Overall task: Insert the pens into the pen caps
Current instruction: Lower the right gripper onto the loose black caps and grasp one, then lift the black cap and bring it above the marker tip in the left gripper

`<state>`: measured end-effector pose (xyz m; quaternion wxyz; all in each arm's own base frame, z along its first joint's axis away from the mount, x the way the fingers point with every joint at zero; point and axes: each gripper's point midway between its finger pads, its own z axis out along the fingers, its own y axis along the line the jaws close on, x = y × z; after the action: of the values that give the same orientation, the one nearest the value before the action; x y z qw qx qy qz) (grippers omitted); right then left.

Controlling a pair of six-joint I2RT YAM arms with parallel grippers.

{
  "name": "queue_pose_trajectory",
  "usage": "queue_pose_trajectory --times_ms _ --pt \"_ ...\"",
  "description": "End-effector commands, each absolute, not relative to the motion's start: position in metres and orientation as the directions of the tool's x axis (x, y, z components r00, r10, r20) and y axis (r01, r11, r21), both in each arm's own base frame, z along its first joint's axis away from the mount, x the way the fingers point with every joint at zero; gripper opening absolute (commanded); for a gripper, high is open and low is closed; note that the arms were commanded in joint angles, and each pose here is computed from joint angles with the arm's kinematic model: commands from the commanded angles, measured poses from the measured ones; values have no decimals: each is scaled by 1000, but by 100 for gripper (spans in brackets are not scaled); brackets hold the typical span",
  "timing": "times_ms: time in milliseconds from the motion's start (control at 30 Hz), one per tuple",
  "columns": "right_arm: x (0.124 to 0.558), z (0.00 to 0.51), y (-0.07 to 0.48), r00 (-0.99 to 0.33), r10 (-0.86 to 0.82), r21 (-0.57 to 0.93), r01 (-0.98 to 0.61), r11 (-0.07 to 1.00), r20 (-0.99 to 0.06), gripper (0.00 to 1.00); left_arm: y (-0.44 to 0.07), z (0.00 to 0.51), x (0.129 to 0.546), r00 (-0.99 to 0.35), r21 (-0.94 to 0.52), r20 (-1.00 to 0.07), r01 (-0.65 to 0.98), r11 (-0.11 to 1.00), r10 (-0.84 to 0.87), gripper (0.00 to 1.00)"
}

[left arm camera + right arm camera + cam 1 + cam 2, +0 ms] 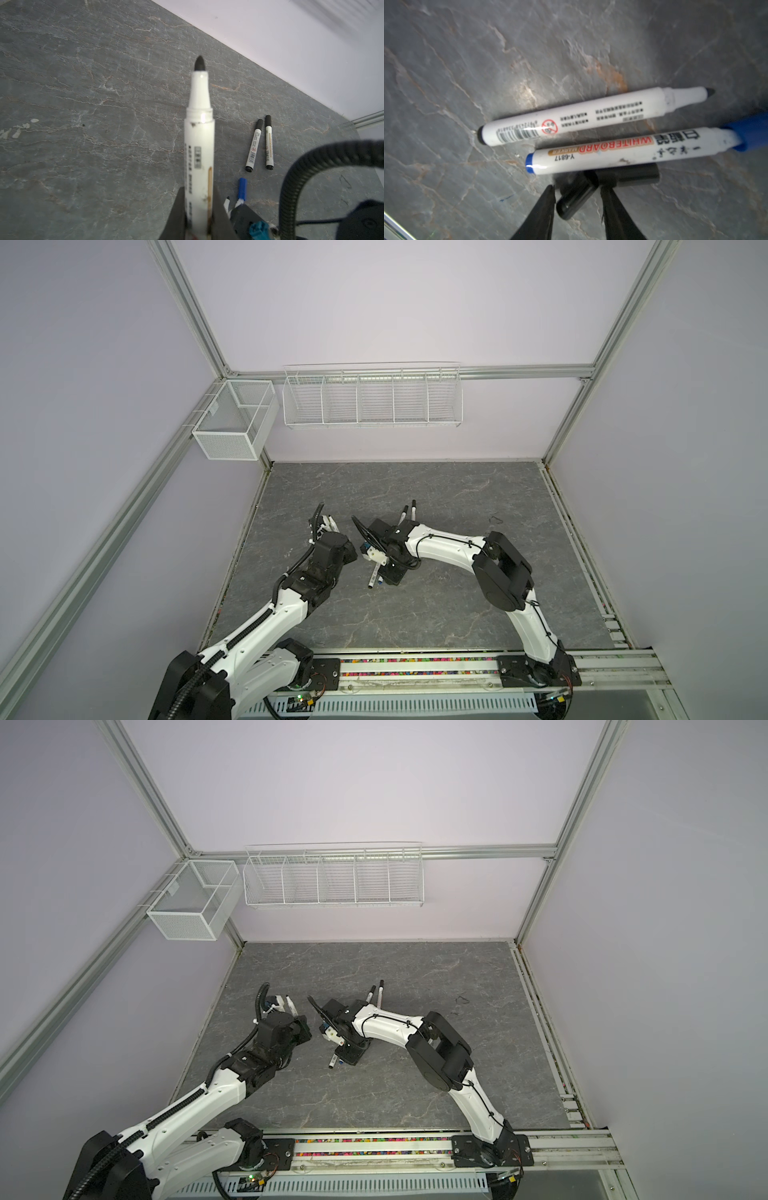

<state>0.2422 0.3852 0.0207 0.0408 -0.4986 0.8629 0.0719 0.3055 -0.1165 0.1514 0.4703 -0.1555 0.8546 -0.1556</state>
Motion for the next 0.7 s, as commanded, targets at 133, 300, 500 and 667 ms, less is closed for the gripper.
queue_pose_trajectory --times_ms 133,300,500,667 --pt "237 5 378 -474 -877 64 -880 470 -84 28 -109 142 299 -527 -381 -755 -133 915 -391 0" --pt "234 12 376 -454 -884 76 -891 448 -110 22 -116 139 299 -552 -376 -750 -100 921 -365 0" --pt "227 55 380 -443 -862 143 -896 420 -246 17 -125 131 301 -577 -376 -741 -66 924 -343 0" --pt "243 96 372 -493 -800 175 -870 461 -341 14 -142 122 302 -624 -382 -725 12 924 -291 0"
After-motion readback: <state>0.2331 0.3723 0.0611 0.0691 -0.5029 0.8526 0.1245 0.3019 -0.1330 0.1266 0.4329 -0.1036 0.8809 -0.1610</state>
